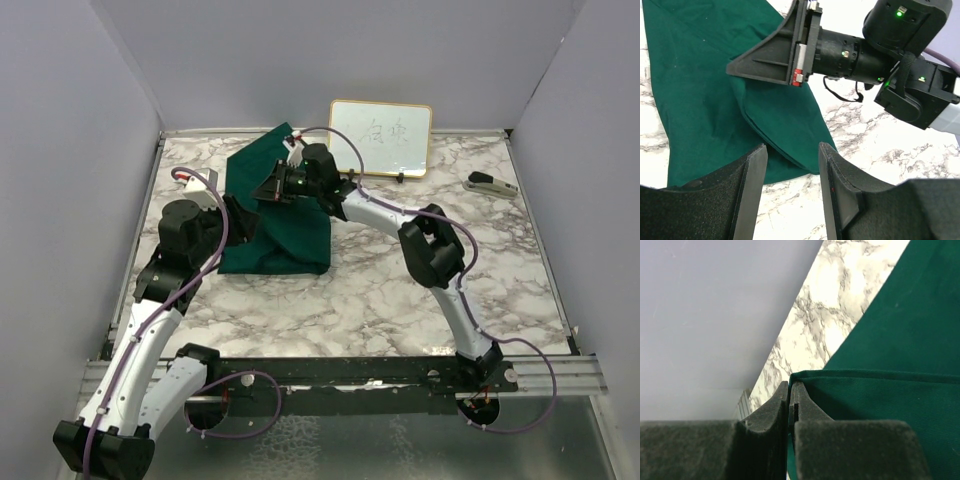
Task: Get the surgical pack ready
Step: Pack the surgical kit at the center of the board.
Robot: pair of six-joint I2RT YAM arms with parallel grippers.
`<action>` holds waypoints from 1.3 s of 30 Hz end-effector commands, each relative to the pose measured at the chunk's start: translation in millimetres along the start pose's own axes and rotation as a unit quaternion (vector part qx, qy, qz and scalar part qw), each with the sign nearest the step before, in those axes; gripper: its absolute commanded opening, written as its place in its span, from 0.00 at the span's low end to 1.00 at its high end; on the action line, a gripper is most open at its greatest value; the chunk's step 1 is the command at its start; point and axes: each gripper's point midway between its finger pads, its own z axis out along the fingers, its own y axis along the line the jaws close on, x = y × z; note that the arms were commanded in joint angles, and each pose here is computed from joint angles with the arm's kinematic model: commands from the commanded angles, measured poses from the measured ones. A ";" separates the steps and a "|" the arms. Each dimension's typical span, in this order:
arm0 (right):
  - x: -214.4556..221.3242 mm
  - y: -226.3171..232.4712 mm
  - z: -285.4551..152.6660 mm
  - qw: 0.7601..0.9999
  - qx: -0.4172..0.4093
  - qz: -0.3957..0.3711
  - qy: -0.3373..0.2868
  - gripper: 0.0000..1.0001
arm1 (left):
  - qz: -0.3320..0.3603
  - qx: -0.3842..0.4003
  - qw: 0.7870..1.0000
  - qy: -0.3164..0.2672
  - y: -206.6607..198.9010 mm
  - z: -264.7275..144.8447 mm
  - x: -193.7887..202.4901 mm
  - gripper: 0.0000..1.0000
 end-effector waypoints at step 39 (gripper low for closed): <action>37.4 -42.2 99.4 0.999 0.027 -0.009 -0.030 0.04 | 0.004 0.001 1.000 -0.015 -6.7 -8.3 -15.1 0.49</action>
